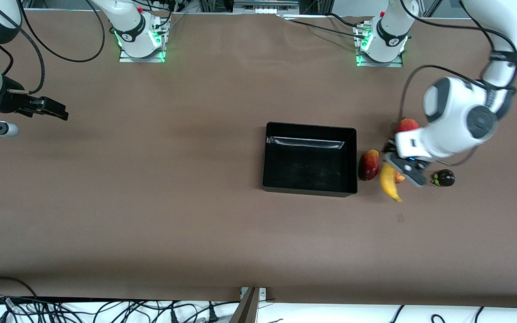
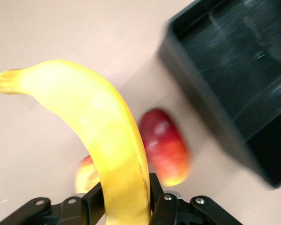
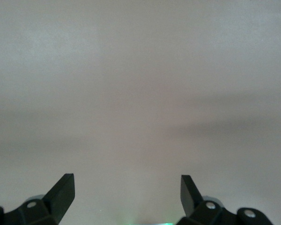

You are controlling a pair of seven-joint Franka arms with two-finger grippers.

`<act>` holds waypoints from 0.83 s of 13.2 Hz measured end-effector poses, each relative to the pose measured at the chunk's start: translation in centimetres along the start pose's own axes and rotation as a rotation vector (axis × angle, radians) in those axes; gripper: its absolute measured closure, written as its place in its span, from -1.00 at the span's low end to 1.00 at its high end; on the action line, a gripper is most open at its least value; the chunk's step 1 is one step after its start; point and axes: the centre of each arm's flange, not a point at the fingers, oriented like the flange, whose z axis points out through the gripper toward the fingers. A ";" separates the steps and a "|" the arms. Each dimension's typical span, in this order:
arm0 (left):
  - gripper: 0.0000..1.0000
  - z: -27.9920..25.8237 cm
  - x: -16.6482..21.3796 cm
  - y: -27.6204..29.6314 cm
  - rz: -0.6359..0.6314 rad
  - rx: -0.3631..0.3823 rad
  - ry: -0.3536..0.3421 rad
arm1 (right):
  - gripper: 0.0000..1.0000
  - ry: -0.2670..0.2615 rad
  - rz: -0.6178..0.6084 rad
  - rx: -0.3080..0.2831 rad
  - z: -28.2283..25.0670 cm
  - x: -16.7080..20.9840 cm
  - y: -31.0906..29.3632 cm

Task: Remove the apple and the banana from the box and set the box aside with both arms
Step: 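Carry the banana out and lower it beside the mangosteen, open, then raise the left gripper away while the right gripper reaches the box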

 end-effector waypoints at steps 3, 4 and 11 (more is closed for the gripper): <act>0.26 3.9 -1.8 -7.9 -0.010 -0.022 0.000 | -1.00 -0.005 -0.001 0.000 0.0 -0.1 0.0; 0.26 5.3 -1.7 -9.7 -0.021 -0.023 0.001 | -1.00 -0.010 -0.001 -0.001 0.1 -0.1 -0.1; 0.13 11.4 0.6 -12.6 -0.016 0.009 0.048 | -1.00 -0.020 -0.089 0.028 0.3 -0.7 -5.2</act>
